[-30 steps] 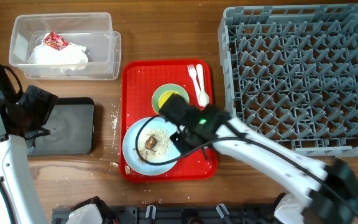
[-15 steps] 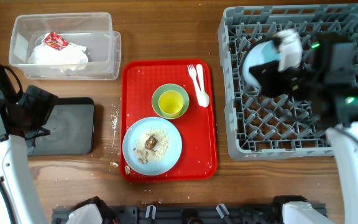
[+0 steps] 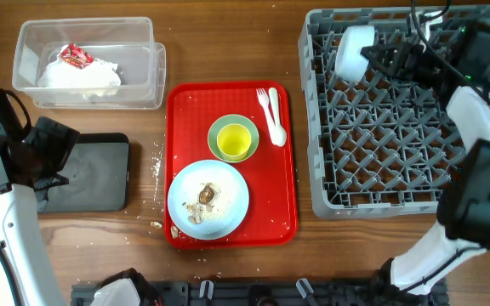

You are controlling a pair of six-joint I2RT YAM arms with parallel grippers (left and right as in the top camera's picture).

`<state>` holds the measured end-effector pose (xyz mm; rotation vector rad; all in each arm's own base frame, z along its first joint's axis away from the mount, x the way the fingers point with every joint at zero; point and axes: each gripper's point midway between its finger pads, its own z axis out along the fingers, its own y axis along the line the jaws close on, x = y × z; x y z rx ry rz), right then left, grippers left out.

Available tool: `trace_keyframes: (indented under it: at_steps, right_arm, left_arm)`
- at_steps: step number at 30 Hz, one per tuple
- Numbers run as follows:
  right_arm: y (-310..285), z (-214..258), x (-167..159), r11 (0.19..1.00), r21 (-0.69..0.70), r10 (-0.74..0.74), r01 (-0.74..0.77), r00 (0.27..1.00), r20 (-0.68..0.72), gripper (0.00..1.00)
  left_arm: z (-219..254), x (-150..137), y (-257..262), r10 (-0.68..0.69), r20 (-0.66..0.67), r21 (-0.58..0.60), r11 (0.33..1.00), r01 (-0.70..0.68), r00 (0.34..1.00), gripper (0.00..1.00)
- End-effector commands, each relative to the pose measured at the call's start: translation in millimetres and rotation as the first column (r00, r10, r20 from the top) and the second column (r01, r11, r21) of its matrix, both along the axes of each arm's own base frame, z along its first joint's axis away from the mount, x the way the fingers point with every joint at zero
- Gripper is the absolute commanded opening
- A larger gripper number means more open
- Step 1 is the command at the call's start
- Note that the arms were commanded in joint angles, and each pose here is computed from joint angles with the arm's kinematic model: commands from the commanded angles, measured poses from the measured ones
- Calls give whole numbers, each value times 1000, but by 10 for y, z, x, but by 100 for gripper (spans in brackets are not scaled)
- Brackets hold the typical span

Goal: Sort waste into correct bins and load items into the dishwasher rack
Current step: 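Carry the bowl to the dish rack and set it down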

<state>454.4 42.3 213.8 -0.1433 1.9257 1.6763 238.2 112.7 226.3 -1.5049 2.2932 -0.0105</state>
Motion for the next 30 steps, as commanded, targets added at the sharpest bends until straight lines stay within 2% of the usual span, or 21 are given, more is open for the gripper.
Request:
trace_keyframes:
  at_steps: [1,3,7,9,14,20,23,28,30]
  right_arm:
    - [11,-64,9,994,98,68,-55,989,-134,4]
    - [-21,-114,75,997,81,23,-10,987,-160,4]
    - [-126,-39,70,995,100,25,-9,986,-165,4]
    - [-211,76,-12,991,127,68,-49,986,-151,4]
    - [-426,361,-110,991,132,16,7,985,-169,4]
    - [-274,636,-452,989,146,11,14,986,-167,4]
    - [-201,572,-627,989,146,-4,26,989,-149,4]
    - [-184,145,-666,994,74,-65,84,969,-236,4]
    - [-182,95,-672,995,63,-67,82,974,-214,4]
  left_arm:
    - [16,-19,18,20,8,0,1000,-20,1000,100]
    - [16,-19,18,20,8,0,1000,-20,1000,100]
    - [16,-19,18,20,8,0,1000,-20,1000,100]
    - [16,-19,18,20,8,0,1000,-20,1000,100]
    - [16,-19,18,20,8,0,1000,-20,1000,100]
    - [16,-19,17,20,8,0,1000,-20,1000,100]
    - [16,-19,18,20,8,0,1000,-20,1000,100]
    - [16,-19,18,20,8,0,1000,-20,1000,100]
    - [16,-19,18,20,8,0,1000,-20,1000,100]
